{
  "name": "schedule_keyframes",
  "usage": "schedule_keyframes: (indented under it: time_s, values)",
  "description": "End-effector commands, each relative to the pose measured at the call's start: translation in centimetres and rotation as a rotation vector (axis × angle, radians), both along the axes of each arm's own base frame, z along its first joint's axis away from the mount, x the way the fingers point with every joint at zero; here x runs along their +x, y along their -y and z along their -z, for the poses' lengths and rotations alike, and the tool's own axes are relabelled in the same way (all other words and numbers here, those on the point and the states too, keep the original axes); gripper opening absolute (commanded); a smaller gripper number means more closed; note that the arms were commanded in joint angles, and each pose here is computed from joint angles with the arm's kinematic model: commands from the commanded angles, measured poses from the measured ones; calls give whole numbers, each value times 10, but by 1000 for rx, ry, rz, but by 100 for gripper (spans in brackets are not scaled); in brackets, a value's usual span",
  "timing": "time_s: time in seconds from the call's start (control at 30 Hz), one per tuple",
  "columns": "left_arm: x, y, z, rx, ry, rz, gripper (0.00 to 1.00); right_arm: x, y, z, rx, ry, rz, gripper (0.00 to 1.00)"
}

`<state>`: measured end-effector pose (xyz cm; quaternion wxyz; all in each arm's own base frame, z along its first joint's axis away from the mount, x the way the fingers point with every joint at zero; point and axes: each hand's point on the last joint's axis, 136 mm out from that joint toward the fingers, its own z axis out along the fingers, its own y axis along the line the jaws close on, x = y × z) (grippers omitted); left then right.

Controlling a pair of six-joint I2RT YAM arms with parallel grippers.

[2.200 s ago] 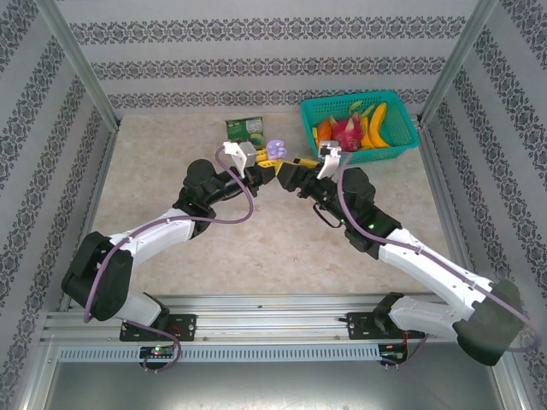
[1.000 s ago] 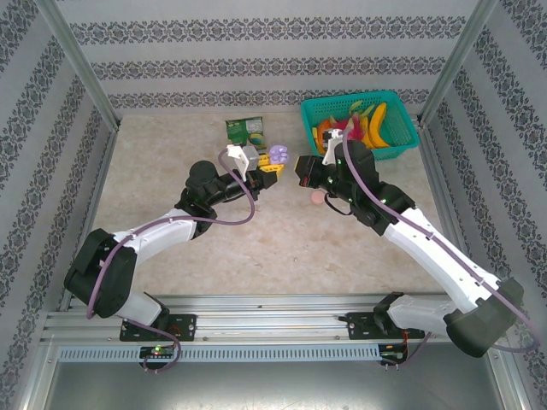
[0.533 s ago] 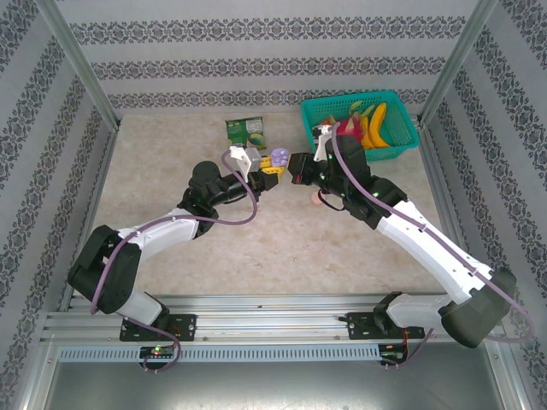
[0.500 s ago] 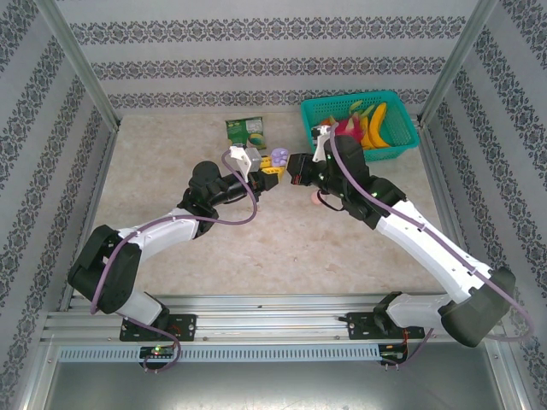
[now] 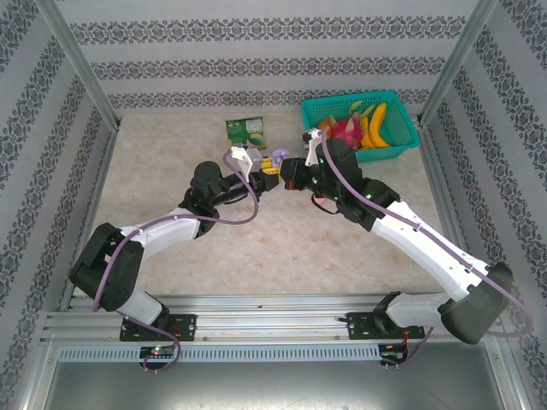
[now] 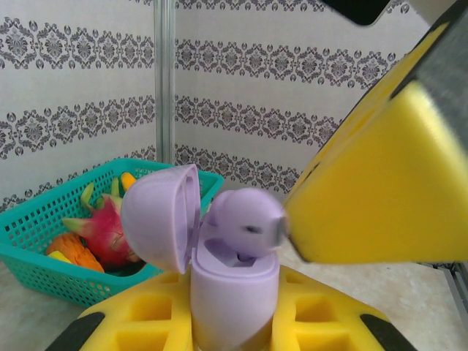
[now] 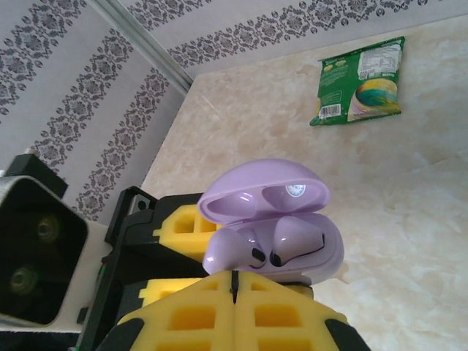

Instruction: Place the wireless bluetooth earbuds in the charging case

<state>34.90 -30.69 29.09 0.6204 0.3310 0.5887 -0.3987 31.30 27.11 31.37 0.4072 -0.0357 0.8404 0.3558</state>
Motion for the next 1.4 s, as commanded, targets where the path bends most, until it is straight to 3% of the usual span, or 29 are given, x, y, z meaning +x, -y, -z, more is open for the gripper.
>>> schedule_keyframes:
  time_s: [0.0, 0.2, 0.43, 0.6, 1.07, 1.37]
  values:
    - [-8, 6, -18, -42, 53, 38, 0, 5, -7, -13, 20, 31, -6, 3]
    - [-9, 6, -16, -40, 52, 39, 0, 5, -8, -20, 35, 40, -10, 3]
    - [-10, 6, -11, -29, 48, 41, 0, -6, 22, -57, 94, 96, 18, 3]
    - [-12, 6, -5, -8, 50, 49, 0, 9, 32, -67, 91, 100, 37, 3]
    - [-21, 11, 4, 33, 33, 108, 0, 85, 1, -19, 1, -46, -42, 4]
    - [-10, 8, 6, 44, 19, 48, 0, 54, -12, 8, -13, -103, -123, 3]
